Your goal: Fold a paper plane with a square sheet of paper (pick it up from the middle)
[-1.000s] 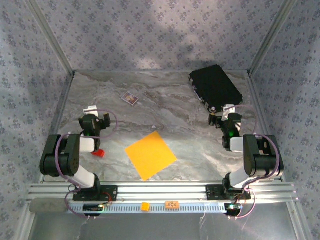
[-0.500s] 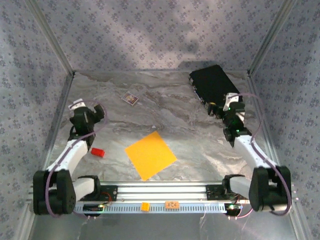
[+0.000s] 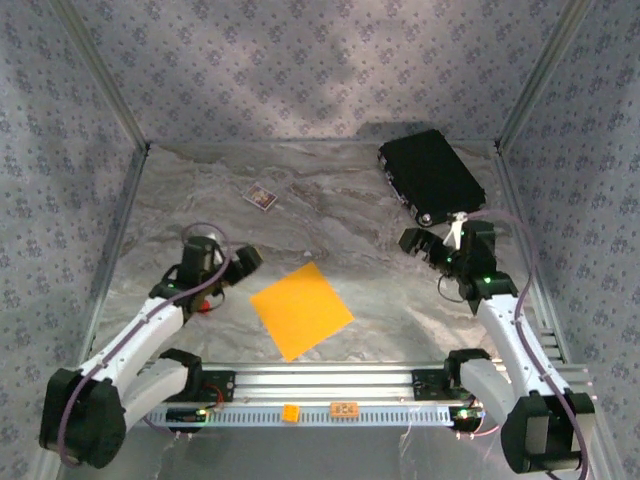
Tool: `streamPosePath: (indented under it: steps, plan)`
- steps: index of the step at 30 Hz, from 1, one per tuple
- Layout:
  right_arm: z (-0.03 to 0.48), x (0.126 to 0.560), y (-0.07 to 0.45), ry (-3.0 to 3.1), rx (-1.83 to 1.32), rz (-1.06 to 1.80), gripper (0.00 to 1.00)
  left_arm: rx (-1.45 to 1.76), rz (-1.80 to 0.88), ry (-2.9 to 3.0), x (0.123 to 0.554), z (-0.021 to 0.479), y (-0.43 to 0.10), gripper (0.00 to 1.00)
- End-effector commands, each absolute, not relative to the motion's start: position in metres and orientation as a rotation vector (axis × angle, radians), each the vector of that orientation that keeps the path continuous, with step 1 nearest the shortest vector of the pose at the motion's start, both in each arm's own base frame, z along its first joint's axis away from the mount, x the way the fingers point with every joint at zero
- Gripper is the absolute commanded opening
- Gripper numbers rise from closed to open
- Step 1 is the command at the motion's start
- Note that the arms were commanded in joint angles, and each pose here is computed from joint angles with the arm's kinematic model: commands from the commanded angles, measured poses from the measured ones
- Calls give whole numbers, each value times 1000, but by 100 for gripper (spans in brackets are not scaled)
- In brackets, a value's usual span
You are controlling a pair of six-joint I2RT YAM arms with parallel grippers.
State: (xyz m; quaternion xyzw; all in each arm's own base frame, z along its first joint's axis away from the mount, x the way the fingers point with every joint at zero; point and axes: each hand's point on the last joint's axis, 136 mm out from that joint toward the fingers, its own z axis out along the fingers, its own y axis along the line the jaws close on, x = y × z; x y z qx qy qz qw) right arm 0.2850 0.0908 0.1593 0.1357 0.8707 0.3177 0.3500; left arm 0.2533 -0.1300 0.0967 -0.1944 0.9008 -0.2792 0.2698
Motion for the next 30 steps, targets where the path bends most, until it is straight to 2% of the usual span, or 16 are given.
streamPosePath:
  steps: [1, 10, 20, 30]
  plan:
    - [138, 265, 116, 2366, 385, 980, 99, -528, -828, 2508, 228, 89, -165, 100]
    - [117, 271, 146, 2480, 318, 962, 99, -333, -753, 2718, 205, 61, -232, 100]
    - [99, 271, 145, 2534, 351, 874, 99, -203, -486, 2882, 207, 20, -238, 99]
    - [90, 269, 137, 2569, 380, 811, 99, 368, -251, 2933, 230, 10, -257, 99]
